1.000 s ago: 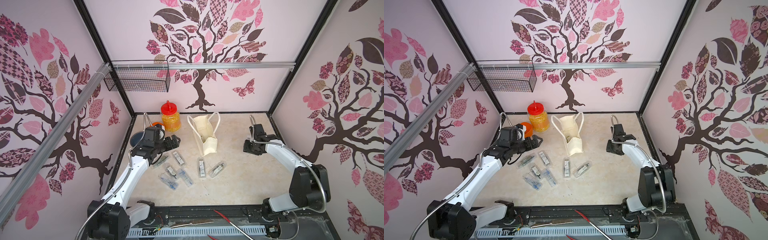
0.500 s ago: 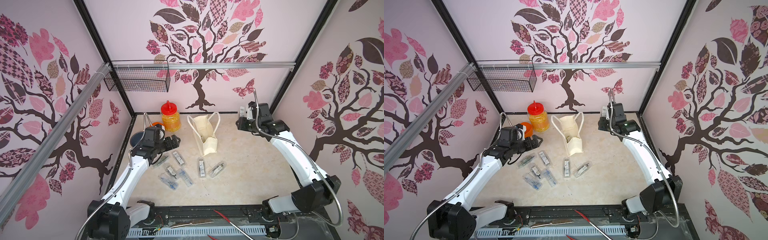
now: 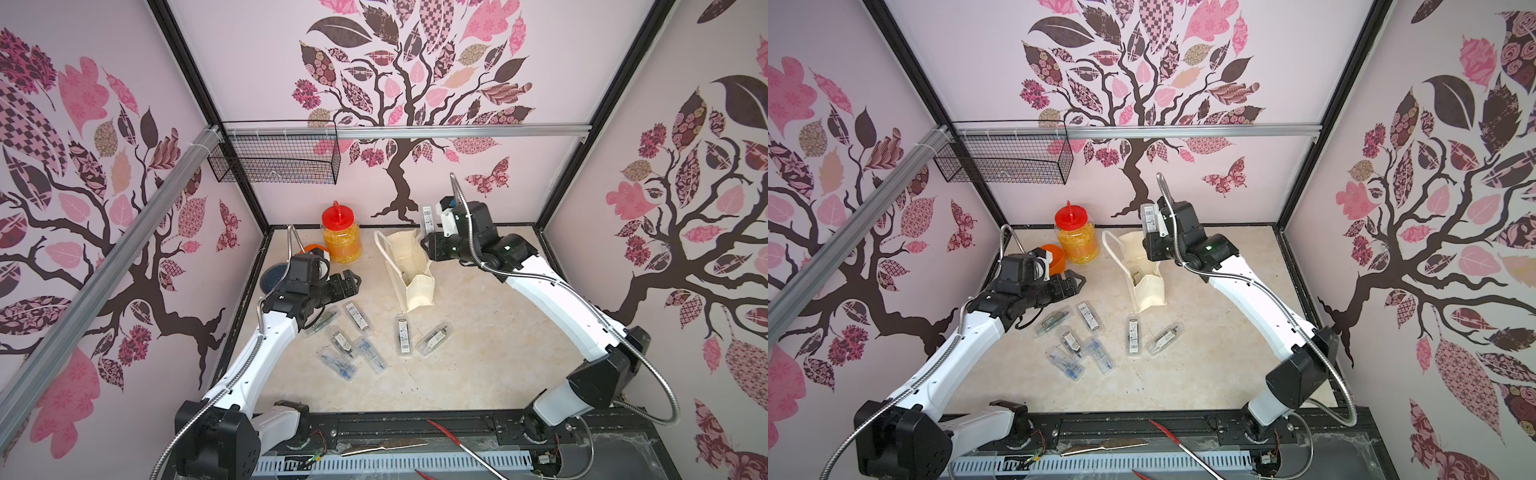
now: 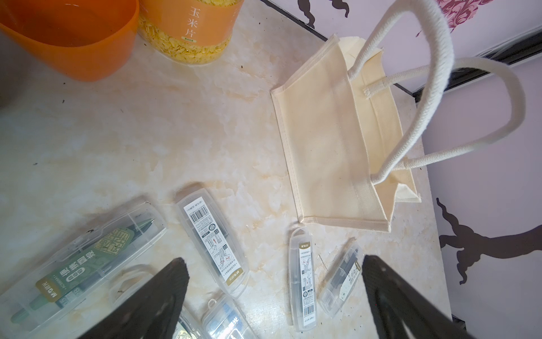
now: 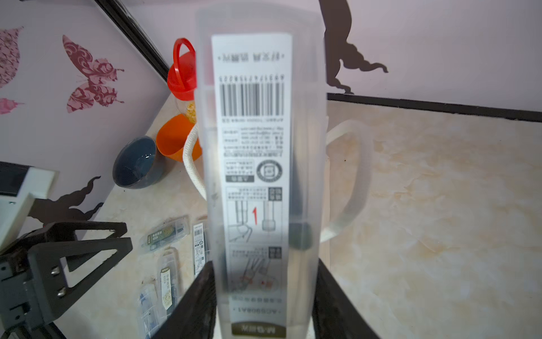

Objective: Put the compass set into the canvas bag
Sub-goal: Place the compass set in the canvas bag.

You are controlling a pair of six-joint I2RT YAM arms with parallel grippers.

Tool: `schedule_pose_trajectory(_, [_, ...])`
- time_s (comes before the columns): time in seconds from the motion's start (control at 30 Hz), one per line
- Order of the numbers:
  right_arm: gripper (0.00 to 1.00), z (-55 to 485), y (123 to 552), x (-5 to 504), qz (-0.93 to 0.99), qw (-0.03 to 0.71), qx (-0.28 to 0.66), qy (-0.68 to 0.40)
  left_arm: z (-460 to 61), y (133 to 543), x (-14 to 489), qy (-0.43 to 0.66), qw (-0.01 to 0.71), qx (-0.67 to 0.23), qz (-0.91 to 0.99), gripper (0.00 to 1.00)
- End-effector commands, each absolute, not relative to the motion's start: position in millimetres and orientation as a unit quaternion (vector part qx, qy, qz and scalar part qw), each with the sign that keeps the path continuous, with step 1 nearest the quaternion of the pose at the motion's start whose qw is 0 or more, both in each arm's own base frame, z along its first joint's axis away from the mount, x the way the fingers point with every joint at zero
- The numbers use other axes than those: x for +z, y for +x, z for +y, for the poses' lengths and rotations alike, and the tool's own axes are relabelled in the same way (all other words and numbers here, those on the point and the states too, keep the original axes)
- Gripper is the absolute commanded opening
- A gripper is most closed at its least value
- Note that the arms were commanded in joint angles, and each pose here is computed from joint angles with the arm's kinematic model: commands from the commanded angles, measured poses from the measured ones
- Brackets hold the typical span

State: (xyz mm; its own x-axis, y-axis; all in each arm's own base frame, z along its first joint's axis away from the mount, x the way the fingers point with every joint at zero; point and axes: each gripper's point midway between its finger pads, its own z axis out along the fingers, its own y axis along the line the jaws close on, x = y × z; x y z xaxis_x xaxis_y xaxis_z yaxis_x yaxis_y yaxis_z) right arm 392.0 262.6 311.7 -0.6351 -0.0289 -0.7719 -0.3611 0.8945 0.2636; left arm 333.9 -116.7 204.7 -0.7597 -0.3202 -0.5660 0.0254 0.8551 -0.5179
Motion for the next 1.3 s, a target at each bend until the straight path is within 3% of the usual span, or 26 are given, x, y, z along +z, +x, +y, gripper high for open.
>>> schedule_pose_trajectory(0.0, [0.48, 269.0, 405.9, 296.7, 0.886, 0.413, 0.180, -0.114, -115.5, 331.8, 208.7, -0.078, 0.343, -0.252, 0.902, 0.96])
schedule_pose_trajectory(0.63, [0.50, 301.1, 449.5, 193.6, 0.928, 0.338, 0.056, -0.146, -110.4, 329.3, 210.3, -0.078, 0.348, -0.238, 0.903, 0.96])
schedule_pose_trajectory(1.27, [0.52, 303.7, 436.5, 104.5, 0.960, 0.228, 0.033, -0.160, -109.0, 327.1, 207.4, -0.079, 0.346, -0.235, 0.905, 0.97])
